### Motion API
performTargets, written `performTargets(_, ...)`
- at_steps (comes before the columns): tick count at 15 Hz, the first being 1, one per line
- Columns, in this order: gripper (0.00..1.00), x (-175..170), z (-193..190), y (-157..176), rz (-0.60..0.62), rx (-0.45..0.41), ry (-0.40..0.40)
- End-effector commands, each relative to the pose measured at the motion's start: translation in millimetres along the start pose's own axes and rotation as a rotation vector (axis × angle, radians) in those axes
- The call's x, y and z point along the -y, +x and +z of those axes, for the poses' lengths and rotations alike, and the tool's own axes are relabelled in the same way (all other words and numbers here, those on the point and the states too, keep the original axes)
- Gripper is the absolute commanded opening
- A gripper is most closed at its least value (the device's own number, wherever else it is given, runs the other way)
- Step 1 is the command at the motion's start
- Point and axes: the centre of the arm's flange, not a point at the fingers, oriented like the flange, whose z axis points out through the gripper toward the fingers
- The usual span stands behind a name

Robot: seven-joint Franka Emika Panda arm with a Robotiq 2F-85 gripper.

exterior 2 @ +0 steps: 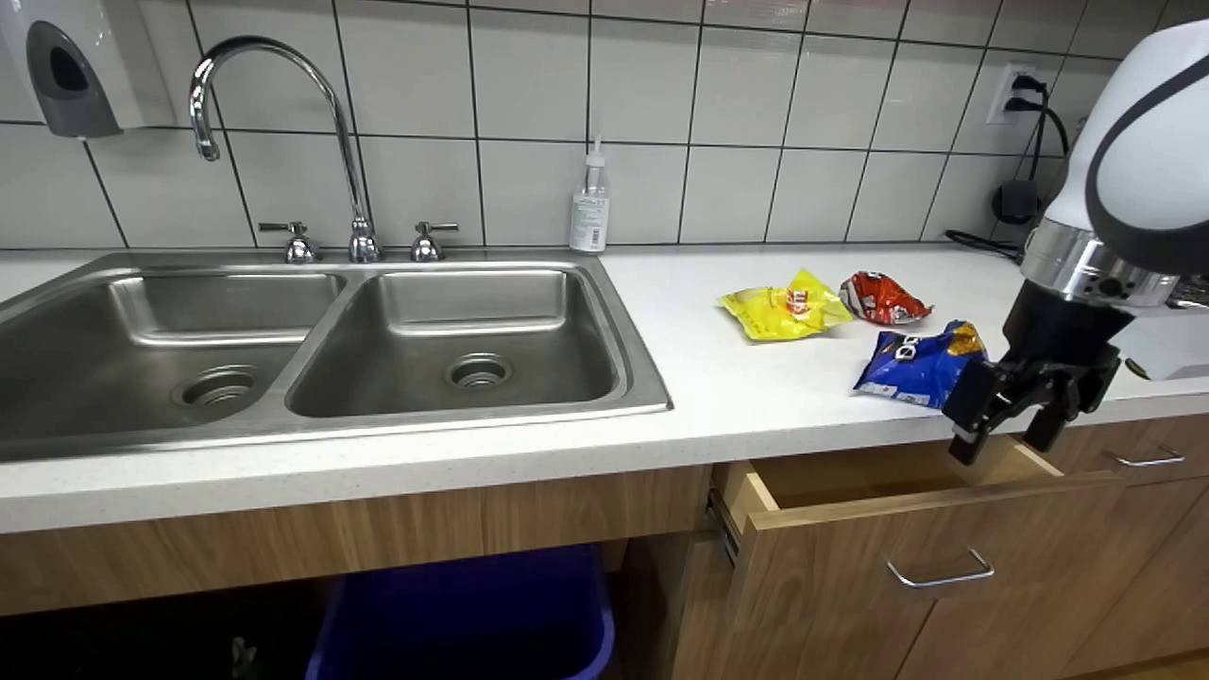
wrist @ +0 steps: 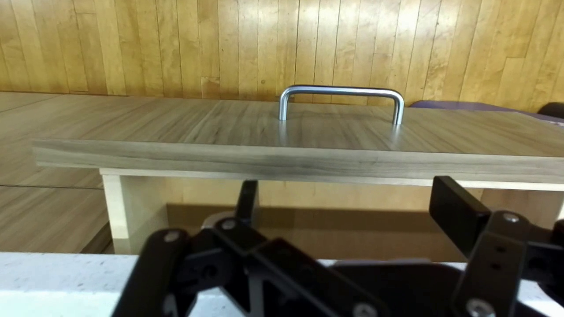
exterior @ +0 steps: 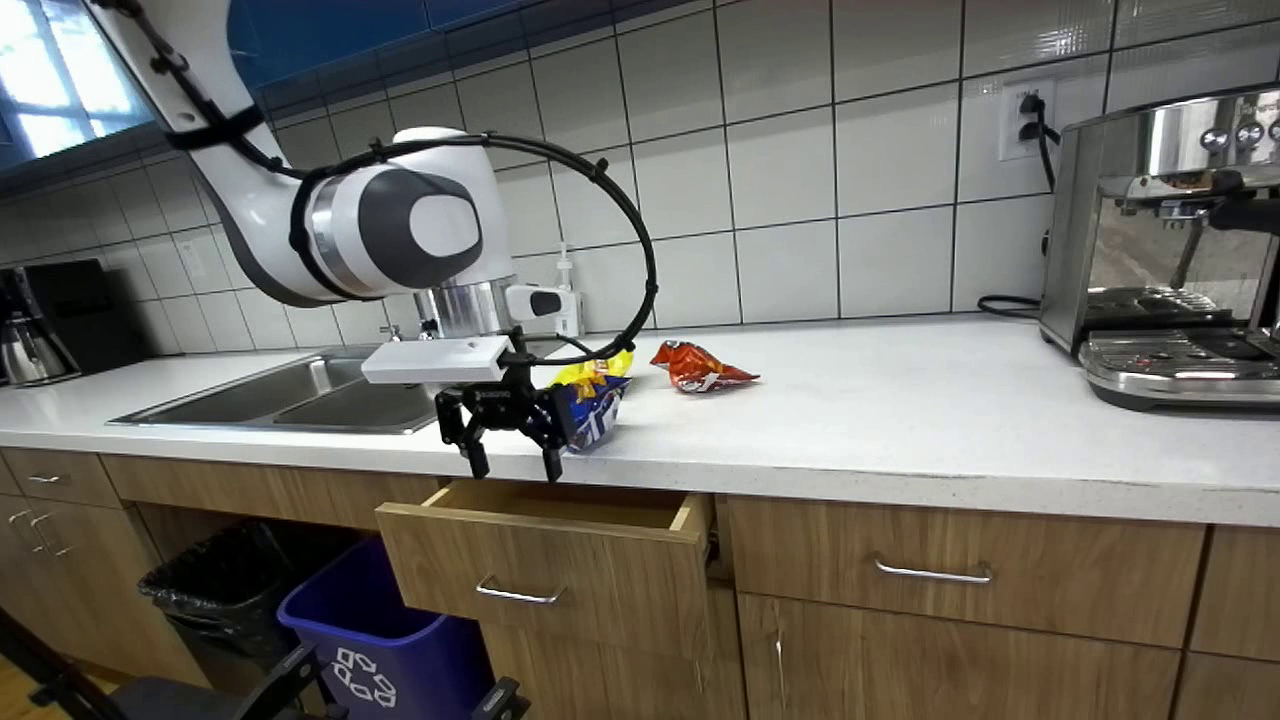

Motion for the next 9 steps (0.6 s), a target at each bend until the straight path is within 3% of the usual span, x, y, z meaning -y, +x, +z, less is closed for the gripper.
performTargets(1,1.00,-2,13,17,0.004,-0.023,-0.022)
performTargets(9,1.00,0,32,26,0.000,-0.041,-0.035)
